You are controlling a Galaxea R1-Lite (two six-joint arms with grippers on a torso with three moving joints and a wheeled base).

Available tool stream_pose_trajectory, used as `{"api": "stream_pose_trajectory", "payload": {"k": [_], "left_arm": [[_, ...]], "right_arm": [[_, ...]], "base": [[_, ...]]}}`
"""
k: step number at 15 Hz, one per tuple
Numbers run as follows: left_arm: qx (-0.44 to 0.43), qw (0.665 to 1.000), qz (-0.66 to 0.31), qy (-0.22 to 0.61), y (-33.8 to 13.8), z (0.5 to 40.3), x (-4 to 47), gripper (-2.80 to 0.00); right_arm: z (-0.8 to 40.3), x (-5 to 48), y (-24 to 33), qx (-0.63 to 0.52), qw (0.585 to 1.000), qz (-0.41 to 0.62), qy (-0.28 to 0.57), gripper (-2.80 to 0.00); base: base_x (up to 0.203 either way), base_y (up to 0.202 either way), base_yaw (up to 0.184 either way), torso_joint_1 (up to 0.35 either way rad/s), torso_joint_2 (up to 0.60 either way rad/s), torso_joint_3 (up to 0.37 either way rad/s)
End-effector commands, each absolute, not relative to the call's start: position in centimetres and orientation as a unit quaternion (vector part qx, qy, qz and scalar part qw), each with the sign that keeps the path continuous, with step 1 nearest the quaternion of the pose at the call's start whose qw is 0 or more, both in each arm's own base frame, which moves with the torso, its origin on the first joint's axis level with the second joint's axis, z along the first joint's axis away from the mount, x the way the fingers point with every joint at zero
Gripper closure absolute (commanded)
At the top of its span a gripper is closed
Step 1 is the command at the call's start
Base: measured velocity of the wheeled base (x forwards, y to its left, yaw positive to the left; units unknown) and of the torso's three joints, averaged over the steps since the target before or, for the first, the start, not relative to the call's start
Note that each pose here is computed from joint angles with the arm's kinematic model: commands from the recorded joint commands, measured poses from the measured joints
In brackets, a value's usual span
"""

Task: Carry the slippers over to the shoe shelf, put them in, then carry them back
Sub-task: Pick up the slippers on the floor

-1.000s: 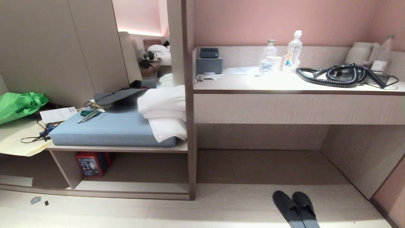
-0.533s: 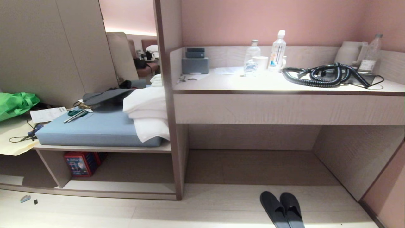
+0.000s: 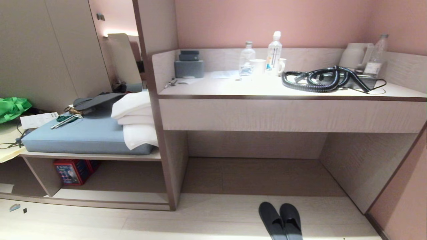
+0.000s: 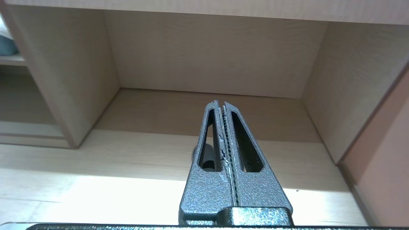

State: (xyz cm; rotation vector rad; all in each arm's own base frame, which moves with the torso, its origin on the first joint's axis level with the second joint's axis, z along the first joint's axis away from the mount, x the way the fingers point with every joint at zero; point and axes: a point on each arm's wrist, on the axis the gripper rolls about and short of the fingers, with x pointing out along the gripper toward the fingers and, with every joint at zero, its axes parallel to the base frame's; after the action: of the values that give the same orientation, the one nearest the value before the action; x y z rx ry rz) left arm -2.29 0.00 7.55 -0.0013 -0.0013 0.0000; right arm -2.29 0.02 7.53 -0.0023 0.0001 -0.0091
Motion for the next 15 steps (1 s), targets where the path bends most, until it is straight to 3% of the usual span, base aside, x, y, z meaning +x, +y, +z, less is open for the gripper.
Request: {"api": "stream_pose_trajectory", "payload": {"k": [1,4,11,15], "left_arm": [[-0.001,1.000,0.000,-0.001,0.00,7.54,-2.29,0.00],[-0.001,1.000,0.000,0.000,0.00,7.55,-2.28,0.00],[-0.001,1.000,0.000,-0.001,0.00,7.54,-2.29,0.00],[-0.002,1.000,0.000,0.000,0.00,7.55,-2.28,0.00]], "right_arm": [[7.49,-2.27,0.02,-0.002,1.000,-0.005,0.002,0.00],[7.49,-2.27,0.02,-0.002,1.000,-0.005,0.002,0.00],[7.49,-2.27,0.02,-0.002,1.000,-0.005,0.002,0.00],[7.49,-2.27,0.02,-0.002,1.000,-0.005,0.002,0.00]], "base": [[0.000,-0.197,0.002,0.004,0.00,0.002],[0.000,-0.148,0.004,0.002,0.00,0.000],[0.000,0.000,0.000,0.001,0.00,-0.005],[0.000,0.000,0.000,0.001,0.00,-0.165]]}}
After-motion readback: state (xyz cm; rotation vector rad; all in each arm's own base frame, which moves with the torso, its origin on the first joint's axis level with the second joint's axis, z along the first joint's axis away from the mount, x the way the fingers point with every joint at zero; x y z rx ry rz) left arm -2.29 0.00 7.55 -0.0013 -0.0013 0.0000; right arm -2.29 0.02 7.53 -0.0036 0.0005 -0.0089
